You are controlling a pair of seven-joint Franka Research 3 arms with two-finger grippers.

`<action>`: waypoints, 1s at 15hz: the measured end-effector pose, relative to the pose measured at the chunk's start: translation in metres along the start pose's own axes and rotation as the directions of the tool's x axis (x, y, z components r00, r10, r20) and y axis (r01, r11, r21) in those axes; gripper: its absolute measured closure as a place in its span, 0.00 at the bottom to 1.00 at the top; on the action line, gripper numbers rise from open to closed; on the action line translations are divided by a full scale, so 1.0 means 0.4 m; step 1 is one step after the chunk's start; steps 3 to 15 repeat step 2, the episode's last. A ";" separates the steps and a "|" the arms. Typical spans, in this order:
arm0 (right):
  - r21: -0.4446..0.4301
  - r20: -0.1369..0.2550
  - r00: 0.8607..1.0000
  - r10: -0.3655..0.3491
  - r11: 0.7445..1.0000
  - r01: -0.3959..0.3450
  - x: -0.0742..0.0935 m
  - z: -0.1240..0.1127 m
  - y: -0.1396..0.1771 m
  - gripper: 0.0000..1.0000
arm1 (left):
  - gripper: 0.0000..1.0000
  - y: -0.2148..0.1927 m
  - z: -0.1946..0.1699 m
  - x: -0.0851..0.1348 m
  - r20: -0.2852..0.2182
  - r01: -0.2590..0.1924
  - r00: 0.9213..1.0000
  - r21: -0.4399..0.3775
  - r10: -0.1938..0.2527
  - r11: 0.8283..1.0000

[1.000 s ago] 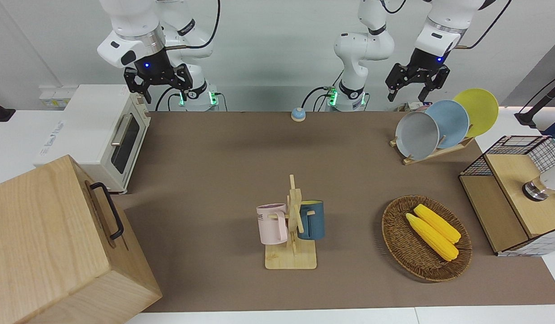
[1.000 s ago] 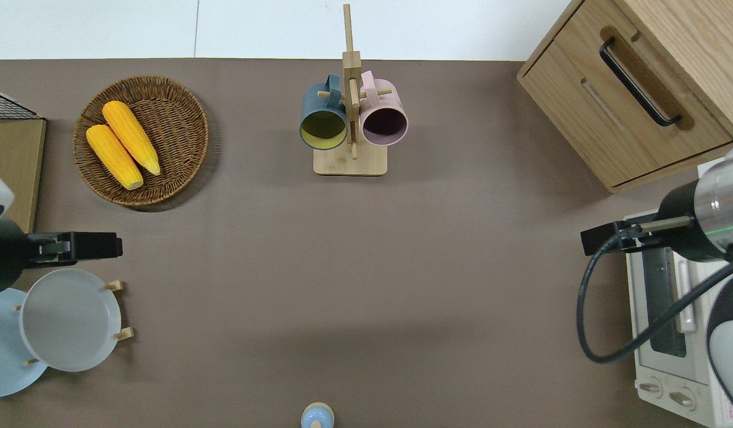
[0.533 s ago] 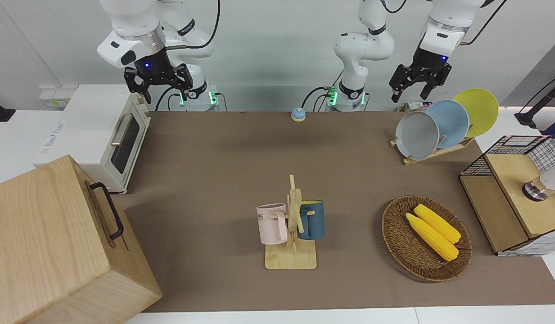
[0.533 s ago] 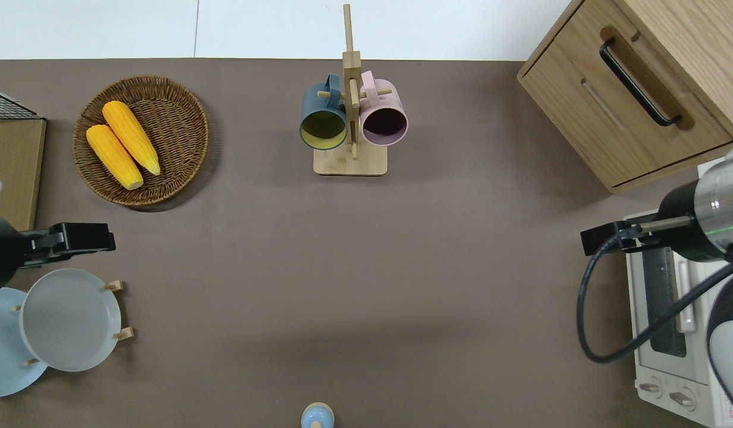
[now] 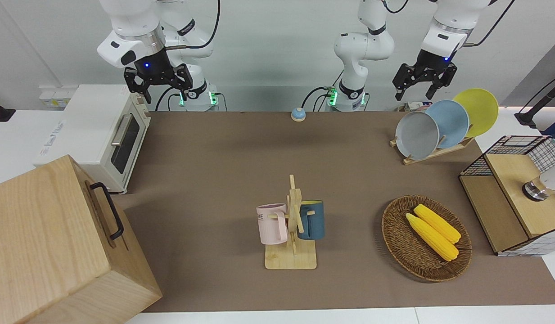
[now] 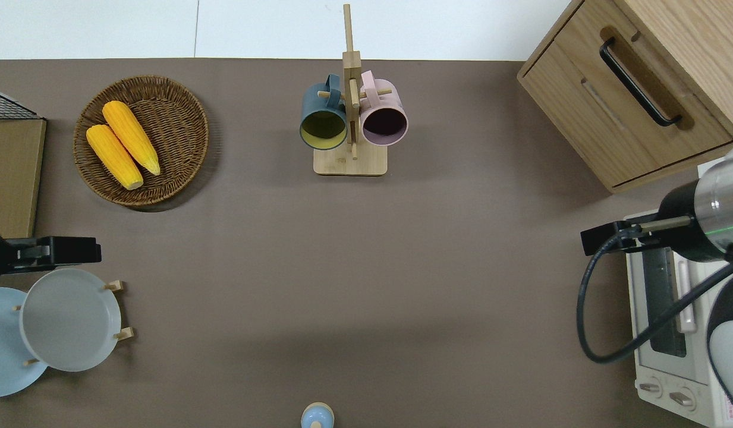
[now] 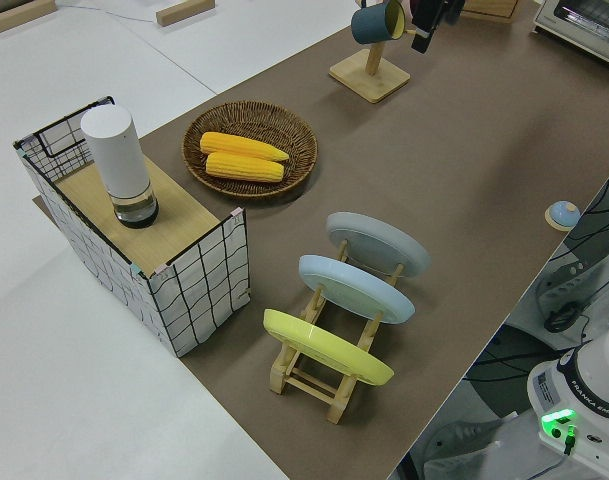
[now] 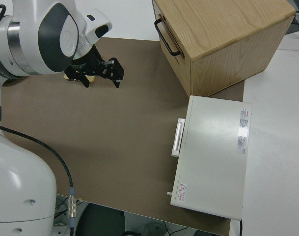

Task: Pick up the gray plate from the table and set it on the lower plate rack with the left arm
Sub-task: 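Open the left gripper and withdraw it from the plate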

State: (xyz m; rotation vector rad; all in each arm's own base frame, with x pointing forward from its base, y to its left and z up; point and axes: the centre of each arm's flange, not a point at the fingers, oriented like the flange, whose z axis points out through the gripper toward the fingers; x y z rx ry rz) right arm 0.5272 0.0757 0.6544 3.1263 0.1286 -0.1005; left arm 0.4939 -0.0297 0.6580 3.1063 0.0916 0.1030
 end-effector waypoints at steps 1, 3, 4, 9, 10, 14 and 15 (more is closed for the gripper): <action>0.000 0.000 1.000 0.000 1.000 0.000 0.000 0.000 0.000 0.01 | 0.00 -0.001 0.001 0.000 0.003 0.000 1.000 0.000 0.000 1.000; 0.000 0.000 1.000 0.000 1.000 0.000 0.000 0.000 0.000 0.01 | 0.00 -0.001 0.002 0.000 0.005 -0.001 1.000 0.001 0.001 1.000; 0.000 0.000 1.000 0.000 1.000 0.000 0.000 0.000 0.000 0.01 | 0.00 -0.001 0.002 0.000 0.005 -0.001 1.000 0.001 0.001 1.000; 0.000 0.000 1.000 0.000 1.000 0.000 0.000 0.000 0.000 0.01 | 0.00 -0.001 0.002 0.000 0.005 -0.001 1.000 0.001 0.001 1.000; 0.000 0.000 1.000 0.000 1.000 0.000 0.000 0.000 0.000 0.01 | 0.00 -0.001 0.002 0.000 0.005 -0.001 1.000 0.001 0.001 1.000; 0.000 0.000 1.000 0.000 1.000 0.000 0.000 0.000 0.000 0.01 | 0.00 -0.001 0.002 0.000 0.005 -0.001 1.000 0.001 0.001 1.000; 0.000 0.000 1.000 0.000 1.000 0.000 0.000 0.000 0.000 0.01 | 0.00 -0.001 0.002 0.000 0.005 -0.001 1.000 0.001 0.001 1.000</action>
